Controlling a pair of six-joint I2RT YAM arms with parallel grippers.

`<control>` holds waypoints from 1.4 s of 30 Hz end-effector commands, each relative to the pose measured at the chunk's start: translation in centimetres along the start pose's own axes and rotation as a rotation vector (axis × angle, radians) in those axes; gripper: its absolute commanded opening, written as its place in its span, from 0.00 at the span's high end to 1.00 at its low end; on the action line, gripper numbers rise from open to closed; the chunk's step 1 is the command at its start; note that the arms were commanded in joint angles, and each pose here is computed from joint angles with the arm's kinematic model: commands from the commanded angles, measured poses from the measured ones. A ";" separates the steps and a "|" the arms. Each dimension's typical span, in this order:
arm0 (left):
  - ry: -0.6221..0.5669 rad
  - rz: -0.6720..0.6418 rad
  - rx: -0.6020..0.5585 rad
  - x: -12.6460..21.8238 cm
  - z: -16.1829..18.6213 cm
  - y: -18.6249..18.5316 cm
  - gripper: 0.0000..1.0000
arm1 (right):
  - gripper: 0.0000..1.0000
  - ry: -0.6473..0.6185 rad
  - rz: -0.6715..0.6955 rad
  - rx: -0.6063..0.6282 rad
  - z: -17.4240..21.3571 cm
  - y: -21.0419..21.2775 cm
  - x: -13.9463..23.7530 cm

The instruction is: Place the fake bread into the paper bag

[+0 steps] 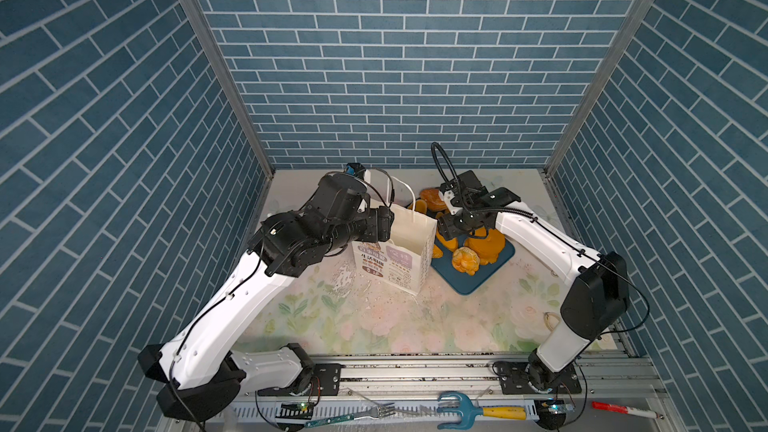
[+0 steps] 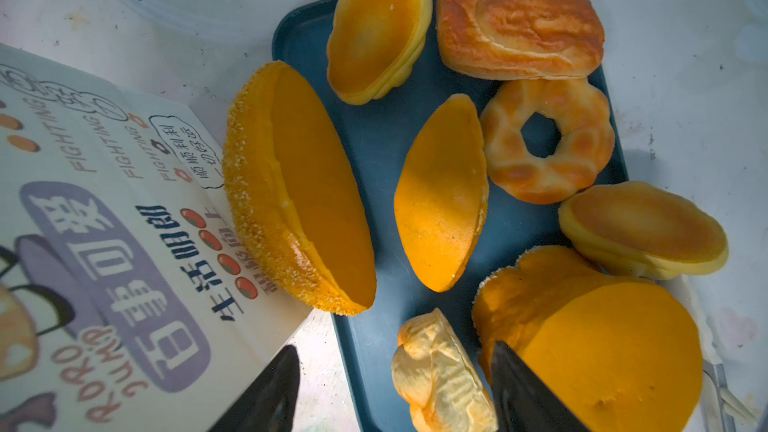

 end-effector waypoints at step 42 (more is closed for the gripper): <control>0.019 0.057 -0.096 -4.4 -9.0 9.5 0.80 | 0.28 -0.121 0.058 -0.092 -2.2 0.1 6.0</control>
Point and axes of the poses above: each gripper's point midway between its finger pads, its own x axis back along the fingers, its own y axis along the line the jaws close on, z = x × y, the point moved 9 cm from there along x, back along the fingers, and after that the axes turned 1 degree about x, right-handed, at the moved point
